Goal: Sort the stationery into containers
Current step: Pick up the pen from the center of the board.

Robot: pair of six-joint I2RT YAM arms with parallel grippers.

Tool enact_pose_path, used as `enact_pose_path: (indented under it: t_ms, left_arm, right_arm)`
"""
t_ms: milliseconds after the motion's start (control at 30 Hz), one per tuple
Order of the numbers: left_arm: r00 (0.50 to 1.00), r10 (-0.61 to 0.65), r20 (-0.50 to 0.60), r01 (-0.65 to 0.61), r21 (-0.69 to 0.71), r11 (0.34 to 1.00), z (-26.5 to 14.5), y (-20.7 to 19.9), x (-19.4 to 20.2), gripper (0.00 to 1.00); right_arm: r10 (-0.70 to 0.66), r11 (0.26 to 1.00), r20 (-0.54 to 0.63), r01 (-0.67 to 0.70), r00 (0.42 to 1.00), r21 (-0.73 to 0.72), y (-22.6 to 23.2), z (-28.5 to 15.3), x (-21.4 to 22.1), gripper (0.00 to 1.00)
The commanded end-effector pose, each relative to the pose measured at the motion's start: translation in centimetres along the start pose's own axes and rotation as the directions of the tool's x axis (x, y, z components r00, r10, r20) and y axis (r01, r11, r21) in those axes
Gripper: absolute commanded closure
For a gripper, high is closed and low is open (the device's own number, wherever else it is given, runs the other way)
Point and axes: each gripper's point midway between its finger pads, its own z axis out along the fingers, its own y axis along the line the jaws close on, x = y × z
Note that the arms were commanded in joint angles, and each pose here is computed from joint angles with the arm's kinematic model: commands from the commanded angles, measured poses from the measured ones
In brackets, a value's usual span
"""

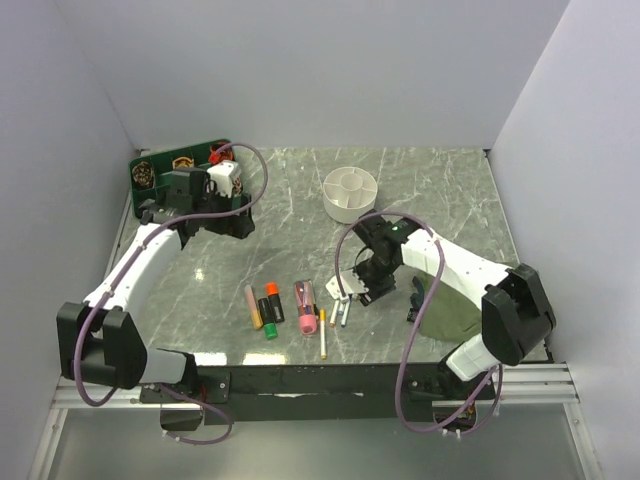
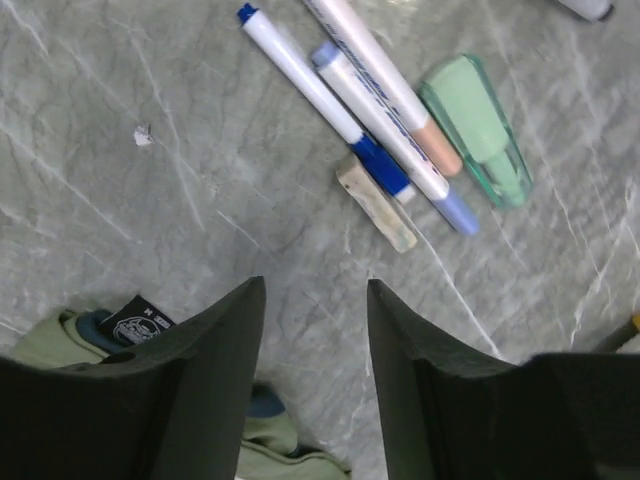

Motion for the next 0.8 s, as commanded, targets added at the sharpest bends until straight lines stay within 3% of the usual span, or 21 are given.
enact_pose_path:
  t_ms: [0,333,767]
  left_arm:
    - [0.998,0.003,0.07,-0.002,-0.026,1.0,-1.6,0.2,-1.3,0.01]
    - [0.991,-0.092,0.093,0.099,-0.078,0.992,-3.3,2.6,-0.4,0.01]
    - [0.987,-0.127,0.102,0.138,-0.107,0.985,-4.0,3.9,0.3,0.01]
  right_arm:
    - [-0.184,0.981,-0.016,0.184,0.983,0.062,-2.0,0.2,-0.7,0.49]
    - [-0.231,0.972,-0.009,0.231,0.973,0.034,-3.7,2.9,-1.7,0.57]
    - [-0.256,0.966,-0.052,0.253,0.965,-0.049,-3.9,4.6,-0.3,0.62]
